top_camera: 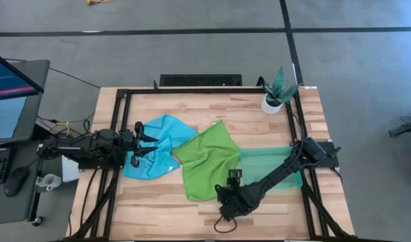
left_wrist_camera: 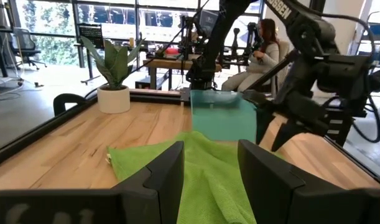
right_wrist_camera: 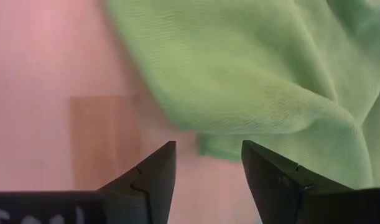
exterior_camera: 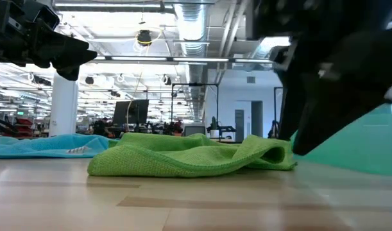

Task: Roll microfiber towels into tight, uniform cylinder then place into a basket
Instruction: Fold the green towel

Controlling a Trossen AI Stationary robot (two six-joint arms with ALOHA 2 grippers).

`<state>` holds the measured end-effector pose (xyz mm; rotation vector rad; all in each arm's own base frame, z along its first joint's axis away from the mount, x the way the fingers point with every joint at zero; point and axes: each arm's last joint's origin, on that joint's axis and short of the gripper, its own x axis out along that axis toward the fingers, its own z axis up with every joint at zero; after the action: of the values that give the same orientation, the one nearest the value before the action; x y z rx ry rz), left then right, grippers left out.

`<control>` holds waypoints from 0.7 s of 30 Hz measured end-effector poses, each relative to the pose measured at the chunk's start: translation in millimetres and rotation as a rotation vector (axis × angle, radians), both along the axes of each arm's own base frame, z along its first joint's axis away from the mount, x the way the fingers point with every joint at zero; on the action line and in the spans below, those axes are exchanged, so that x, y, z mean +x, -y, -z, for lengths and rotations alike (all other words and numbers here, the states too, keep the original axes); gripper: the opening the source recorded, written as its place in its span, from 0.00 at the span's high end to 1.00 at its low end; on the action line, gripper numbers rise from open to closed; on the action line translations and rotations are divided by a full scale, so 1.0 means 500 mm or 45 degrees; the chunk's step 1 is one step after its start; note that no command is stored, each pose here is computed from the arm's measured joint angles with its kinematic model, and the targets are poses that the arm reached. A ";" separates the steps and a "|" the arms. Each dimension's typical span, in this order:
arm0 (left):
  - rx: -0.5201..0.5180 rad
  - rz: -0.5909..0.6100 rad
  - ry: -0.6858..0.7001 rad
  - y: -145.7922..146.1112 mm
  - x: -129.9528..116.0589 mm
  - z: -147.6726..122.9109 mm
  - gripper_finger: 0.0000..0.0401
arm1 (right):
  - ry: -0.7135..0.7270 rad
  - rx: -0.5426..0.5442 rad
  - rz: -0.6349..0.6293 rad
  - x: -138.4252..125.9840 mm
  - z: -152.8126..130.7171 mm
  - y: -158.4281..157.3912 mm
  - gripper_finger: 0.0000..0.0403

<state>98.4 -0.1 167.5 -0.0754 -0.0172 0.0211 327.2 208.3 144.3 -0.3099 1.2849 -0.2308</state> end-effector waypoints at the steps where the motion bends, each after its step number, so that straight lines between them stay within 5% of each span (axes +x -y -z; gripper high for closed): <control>1: 0.000 0.000 0.000 0.000 0.000 0.000 0.65 | -0.002 0.001 0.024 -0.001 0.007 0.006 0.49; 12: -0.014 0.000 0.000 0.000 0.000 0.000 0.65 | -0.028 0.154 0.225 0.012 0.039 0.062 0.50; 21: -0.024 0.000 0.001 0.000 0.000 0.000 0.65 | -0.105 0.335 0.330 0.036 0.044 0.108 0.70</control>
<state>98.4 -0.1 167.5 -0.0940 -0.0176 0.0210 345.1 154.0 122.2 0.0737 1.4189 -0.2669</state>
